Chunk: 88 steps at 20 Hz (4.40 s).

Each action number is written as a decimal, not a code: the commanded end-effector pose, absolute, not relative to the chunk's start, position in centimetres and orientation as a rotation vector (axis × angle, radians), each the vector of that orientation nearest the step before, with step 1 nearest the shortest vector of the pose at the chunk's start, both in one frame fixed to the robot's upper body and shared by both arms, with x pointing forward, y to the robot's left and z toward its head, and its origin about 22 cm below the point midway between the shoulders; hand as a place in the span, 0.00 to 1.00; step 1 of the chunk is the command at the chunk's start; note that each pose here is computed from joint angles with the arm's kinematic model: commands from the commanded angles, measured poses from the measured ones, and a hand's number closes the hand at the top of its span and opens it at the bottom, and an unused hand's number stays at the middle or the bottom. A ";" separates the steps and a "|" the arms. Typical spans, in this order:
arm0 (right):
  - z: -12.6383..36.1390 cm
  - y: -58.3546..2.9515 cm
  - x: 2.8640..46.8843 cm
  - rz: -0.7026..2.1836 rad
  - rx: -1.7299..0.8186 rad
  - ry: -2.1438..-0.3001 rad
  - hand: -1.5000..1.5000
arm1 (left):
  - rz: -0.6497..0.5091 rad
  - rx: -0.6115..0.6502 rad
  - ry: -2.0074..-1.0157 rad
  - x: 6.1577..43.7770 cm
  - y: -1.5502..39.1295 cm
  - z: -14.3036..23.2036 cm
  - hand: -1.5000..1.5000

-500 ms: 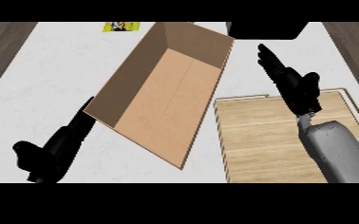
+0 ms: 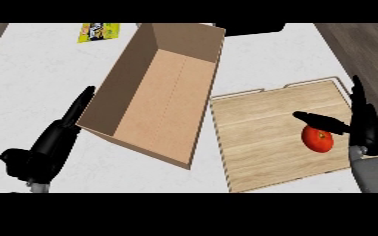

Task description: Pick the tomato from the tray and place it in the cardboard box

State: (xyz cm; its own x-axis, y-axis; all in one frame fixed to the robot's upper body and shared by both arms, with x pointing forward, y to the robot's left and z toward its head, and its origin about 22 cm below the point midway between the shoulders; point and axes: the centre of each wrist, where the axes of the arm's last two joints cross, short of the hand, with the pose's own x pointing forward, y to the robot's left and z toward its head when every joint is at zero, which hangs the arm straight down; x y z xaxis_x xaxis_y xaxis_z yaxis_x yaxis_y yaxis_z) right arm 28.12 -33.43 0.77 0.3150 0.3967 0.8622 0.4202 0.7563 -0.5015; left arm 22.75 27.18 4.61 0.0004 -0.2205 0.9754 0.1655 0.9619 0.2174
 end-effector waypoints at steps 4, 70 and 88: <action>-5.6 -36.5 21.0 0.178 -1.279 -1.003 0.00 | -0.373 0.037 -1.597 23.9 25.8 5.6 0.50; 3.9 -26.3 22.4 0.178 -1.122 -0.421 0.00 | -0.451 -0.027 -1.594 27.5 21.5 4.6 0.50; 0.4 -24.2 21.9 0.268 -1.157 -0.382 1.00 | -0.454 -0.046 -1.601 27.0 21.9 2.7 0.50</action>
State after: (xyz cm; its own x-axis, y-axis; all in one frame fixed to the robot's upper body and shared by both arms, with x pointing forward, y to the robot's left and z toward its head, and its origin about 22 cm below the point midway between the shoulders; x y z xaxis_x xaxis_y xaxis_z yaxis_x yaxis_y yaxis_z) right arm 22.16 -26.37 1.91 0.8857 0.4058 0.2255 0.0449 0.4085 -0.9116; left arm 27.56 20.54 3.64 -0.0918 -0.2444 0.9653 0.2931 0.9198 0.2607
